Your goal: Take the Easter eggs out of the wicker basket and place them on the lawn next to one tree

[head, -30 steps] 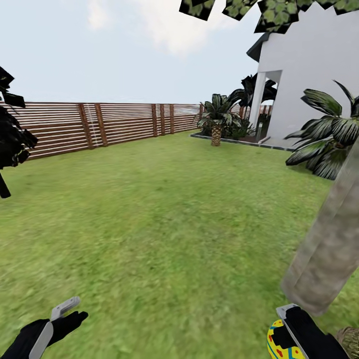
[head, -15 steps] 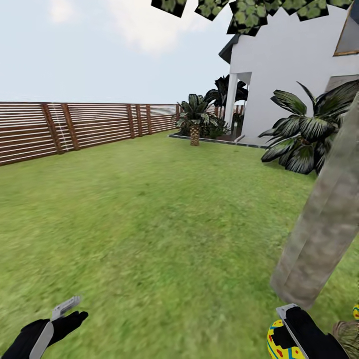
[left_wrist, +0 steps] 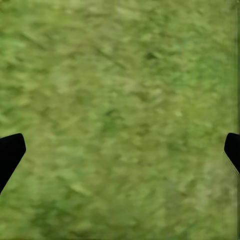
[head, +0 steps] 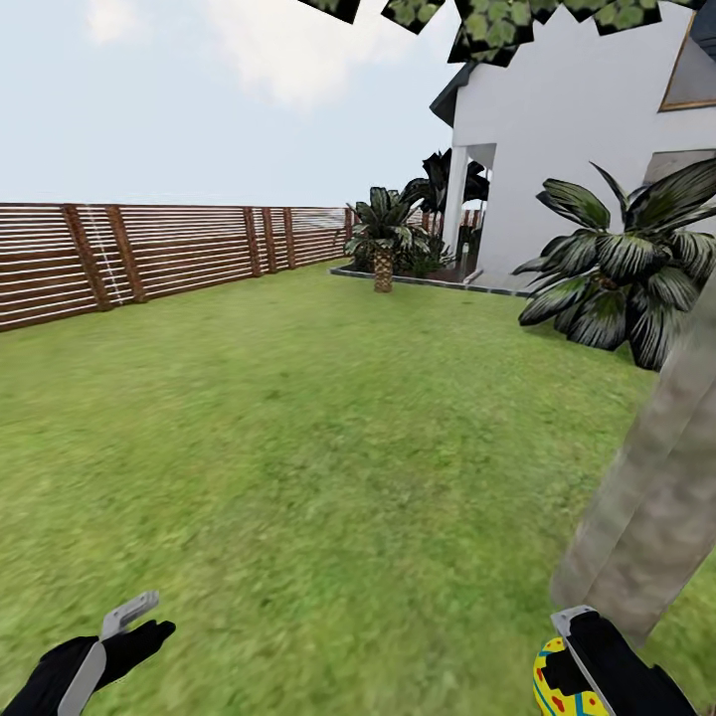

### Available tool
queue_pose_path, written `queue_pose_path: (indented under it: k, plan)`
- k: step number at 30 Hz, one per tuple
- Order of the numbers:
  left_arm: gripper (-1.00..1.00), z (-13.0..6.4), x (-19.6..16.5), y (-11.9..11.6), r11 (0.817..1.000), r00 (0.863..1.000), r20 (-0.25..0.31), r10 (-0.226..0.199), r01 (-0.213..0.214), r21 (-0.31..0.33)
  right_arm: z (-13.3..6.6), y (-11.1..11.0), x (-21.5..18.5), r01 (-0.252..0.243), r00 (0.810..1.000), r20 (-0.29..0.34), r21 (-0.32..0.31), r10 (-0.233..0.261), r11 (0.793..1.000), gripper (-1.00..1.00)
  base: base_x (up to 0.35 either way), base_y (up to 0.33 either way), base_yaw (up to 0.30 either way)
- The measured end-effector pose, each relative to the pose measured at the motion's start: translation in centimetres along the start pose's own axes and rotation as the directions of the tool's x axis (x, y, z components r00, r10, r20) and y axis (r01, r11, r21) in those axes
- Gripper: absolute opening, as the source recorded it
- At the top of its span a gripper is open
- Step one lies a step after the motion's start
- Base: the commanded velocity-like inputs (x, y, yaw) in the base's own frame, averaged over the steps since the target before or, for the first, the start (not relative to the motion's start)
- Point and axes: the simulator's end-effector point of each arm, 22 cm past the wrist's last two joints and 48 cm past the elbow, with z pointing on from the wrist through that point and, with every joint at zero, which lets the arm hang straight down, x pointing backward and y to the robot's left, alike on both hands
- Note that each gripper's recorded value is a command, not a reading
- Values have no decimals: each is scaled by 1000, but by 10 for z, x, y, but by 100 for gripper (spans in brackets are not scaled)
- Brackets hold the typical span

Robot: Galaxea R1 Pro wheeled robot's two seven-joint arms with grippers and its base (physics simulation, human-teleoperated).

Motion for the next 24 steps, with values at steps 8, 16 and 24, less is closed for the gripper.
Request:
queue_pose_path:
  k: [8,16,24]
  plan:
    - [100,0,0,0,1000,1000,-1,-1,1,-1,0,0,0,-1,1000,0,0,1,1000,-100,211,263,0]
    - [100,0,0,1,1000,1000,0,0,0,-2,0,0,0,-1,1000,0,0,1,1000,-100,281,217,0]
    - [100,0,0,0,1000,1000,0,1,-1,-1,0,0,0,-2,1000,0,0,2,1000,-100,340,30,0]
